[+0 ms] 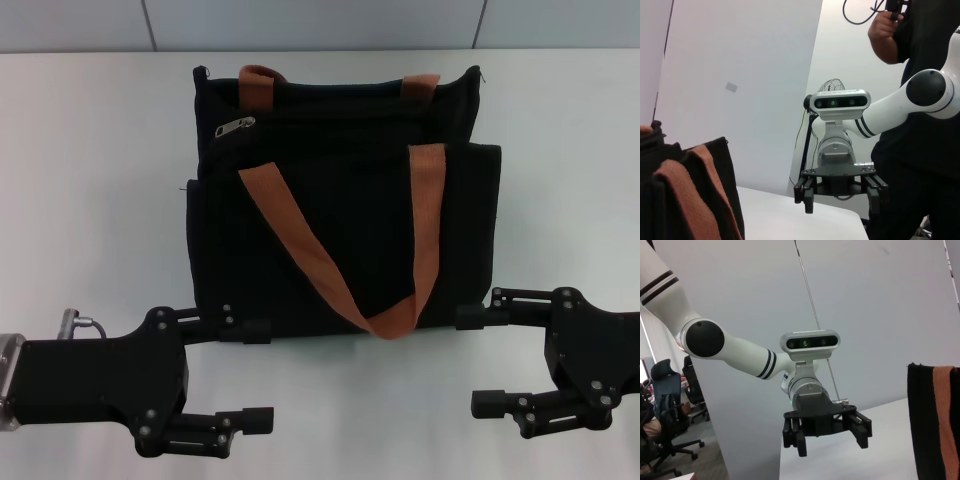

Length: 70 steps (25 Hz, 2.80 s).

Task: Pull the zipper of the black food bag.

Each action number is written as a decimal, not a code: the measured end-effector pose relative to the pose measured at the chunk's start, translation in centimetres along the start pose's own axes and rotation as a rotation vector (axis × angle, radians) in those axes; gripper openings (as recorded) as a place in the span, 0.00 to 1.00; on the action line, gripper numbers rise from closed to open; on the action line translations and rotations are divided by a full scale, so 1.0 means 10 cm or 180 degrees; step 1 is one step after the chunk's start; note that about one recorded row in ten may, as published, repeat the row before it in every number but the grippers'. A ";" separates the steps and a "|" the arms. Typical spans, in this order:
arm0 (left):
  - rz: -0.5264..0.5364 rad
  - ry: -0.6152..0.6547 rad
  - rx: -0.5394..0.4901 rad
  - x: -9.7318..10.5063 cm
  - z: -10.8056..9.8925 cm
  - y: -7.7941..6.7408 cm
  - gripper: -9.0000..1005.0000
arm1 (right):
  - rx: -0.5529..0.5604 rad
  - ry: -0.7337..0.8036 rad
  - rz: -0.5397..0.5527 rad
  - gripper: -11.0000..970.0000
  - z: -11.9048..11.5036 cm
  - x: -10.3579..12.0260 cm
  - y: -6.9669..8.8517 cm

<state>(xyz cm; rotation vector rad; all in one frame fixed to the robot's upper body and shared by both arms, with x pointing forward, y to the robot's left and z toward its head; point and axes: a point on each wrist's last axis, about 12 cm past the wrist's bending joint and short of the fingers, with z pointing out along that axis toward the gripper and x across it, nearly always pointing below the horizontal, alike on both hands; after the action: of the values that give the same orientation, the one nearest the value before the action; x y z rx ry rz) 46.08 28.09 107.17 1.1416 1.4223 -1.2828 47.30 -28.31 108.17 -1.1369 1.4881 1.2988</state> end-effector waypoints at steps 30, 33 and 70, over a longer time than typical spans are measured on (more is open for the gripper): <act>0.0285 -0.0668 -0.0684 -0.25 -0.34 0.10 0.78 | 0.0046 -0.0011 0.0011 0.85 -0.04 0.01 0.01; 0.0349 -0.0805 -0.0999 -0.29 -0.46 0.14 0.78 | 0.0049 -0.0009 0.0012 0.85 -0.04 0.01 0.01; 0.0177 -0.0053 -0.1769 -0.32 -0.18 0.87 0.40 | 0.0075 -0.0039 0.0015 0.83 -0.06 0.02 0.02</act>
<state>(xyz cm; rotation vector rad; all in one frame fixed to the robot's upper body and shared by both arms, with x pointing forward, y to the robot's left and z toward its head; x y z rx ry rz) 55.21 30.06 108.78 0.7814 1.5879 -0.7778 47.03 -28.92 108.11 -1.1090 1.4943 1.2860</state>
